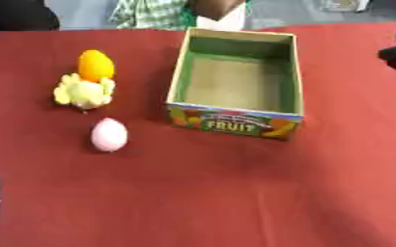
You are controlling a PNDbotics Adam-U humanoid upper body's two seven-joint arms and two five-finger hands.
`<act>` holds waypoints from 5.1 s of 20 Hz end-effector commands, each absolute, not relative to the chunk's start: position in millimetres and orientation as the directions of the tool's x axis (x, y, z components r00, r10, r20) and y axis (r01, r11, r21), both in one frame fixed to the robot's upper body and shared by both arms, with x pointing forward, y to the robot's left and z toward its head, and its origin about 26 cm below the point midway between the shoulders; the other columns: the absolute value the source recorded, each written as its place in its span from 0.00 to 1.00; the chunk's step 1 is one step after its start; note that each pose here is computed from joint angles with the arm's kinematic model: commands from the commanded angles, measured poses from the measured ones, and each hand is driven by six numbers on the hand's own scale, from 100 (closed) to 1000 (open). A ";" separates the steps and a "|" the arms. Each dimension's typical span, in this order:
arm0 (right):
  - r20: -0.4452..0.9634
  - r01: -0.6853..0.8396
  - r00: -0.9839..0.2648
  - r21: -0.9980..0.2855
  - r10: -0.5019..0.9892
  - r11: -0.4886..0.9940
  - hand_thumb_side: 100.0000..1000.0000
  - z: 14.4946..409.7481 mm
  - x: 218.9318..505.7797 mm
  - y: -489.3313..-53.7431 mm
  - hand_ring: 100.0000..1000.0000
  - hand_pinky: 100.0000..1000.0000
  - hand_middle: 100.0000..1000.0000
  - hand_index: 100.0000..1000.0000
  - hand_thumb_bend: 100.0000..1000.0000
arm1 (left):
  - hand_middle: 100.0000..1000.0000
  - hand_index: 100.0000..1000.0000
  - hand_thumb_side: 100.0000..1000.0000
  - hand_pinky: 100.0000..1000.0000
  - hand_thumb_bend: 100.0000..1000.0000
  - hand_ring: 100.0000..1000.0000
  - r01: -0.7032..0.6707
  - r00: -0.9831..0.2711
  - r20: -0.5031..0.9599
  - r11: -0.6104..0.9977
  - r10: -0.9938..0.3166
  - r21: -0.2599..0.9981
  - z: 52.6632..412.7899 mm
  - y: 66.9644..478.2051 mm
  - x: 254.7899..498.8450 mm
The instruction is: Pick up objects on the table and place them in the box.
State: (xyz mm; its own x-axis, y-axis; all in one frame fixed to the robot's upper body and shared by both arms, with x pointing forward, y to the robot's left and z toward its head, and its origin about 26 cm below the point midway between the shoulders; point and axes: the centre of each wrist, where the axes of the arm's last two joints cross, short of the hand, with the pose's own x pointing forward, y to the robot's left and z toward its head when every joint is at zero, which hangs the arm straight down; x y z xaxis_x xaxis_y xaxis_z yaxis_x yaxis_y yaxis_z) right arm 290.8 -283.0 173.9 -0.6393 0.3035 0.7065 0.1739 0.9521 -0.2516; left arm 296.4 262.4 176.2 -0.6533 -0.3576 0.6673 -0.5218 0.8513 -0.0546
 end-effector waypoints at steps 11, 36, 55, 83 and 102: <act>0.642 0.234 -0.694 -0.228 0.327 0.945 1.00 193.9 290.4 -290.6 0.77 0.88 0.62 0.81 0.00 | 0.60 0.78 0.94 0.48 0.00 0.57 -0.641 -0.659 0.493 0.767 -0.568 0.027 238.9 280.4 302.5; 0.610 0.252 -0.712 -0.241 0.348 0.937 1.00 201.3 291.6 -293.6 0.76 0.87 0.62 0.81 0.00 | 0.68 0.86 0.88 0.52 0.00 0.63 -0.806 -0.383 0.167 0.417 -0.909 0.420 329.3 273.0 308.0; 0.620 0.233 -0.702 -0.266 0.351 0.935 1.00 199.7 291.2 -292.4 0.76 0.87 0.62 0.81 0.00 | 0.77 0.94 1.00 0.61 0.43 0.71 -0.665 -0.247 -0.210 0.008 -0.946 0.747 321.2 280.5 385.1; 0.639 0.224 -0.682 -0.281 0.357 0.933 1.00 196.2 290.6 -290.9 0.76 0.87 0.62 0.80 0.00 | 0.92 1.00 0.84 0.70 0.71 0.83 0.132 -0.488 -0.234 -0.337 -0.841 0.932 347.8 252.2 394.8; 0.634 0.221 -0.687 -0.284 0.355 0.933 1.00 198.3 291.7 -288.8 0.76 0.87 0.61 0.80 0.00 | 0.78 1.00 0.72 0.68 0.62 0.79 0.149 -0.676 -0.218 -0.420 -0.704 0.895 319.6 238.8 344.9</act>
State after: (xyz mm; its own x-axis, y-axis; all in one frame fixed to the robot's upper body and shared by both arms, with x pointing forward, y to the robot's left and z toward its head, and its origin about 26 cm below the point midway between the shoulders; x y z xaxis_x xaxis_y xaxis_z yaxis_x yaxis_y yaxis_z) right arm 294.2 -288.8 189.1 -0.6653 0.3406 0.6644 0.2138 0.9395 -0.2675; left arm 352.7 235.6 307.8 -0.6844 -0.7042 -0.1891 0.1728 -0.4086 0.8962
